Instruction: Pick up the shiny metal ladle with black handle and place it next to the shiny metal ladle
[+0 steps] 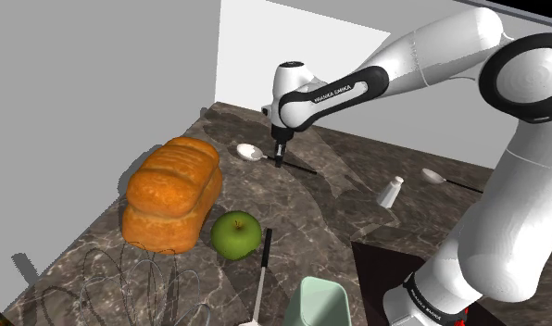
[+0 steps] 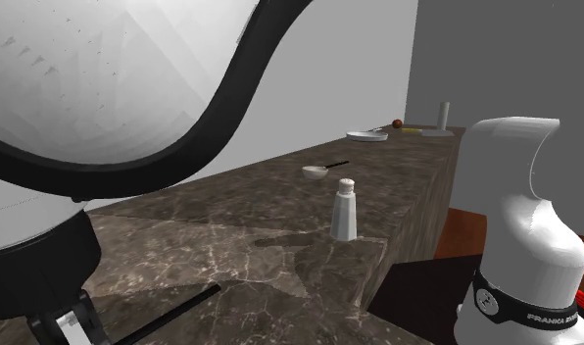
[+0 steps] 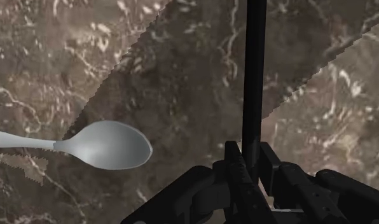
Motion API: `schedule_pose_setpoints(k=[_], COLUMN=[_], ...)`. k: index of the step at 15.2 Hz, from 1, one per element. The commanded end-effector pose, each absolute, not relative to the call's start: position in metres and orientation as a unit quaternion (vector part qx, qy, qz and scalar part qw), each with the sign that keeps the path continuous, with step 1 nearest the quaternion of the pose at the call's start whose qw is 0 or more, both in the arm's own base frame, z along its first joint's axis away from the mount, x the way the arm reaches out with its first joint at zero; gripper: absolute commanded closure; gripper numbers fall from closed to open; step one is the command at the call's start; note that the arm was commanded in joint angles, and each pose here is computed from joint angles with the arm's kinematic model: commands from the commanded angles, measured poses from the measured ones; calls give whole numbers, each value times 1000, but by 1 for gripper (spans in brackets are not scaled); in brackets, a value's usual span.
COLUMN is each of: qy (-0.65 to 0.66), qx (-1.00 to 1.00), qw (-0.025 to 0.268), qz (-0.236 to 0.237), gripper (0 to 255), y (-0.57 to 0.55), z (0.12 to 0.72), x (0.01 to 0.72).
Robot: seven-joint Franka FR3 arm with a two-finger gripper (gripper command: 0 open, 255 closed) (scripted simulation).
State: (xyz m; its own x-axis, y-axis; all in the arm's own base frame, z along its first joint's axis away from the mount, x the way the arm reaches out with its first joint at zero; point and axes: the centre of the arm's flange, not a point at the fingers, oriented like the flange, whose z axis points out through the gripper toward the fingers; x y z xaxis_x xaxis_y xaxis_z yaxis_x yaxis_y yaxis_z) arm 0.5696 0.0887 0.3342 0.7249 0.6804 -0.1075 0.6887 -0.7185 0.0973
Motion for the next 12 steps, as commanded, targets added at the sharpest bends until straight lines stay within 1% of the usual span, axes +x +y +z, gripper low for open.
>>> schedule_pose_setpoints(k=[1, 12], qy=[369, 369], qx=[927, 927], qw=[65, 65], qz=[-34, -34], gripper=[255, 255], y=[88, 88], z=[338, 396], x=[570, 570])
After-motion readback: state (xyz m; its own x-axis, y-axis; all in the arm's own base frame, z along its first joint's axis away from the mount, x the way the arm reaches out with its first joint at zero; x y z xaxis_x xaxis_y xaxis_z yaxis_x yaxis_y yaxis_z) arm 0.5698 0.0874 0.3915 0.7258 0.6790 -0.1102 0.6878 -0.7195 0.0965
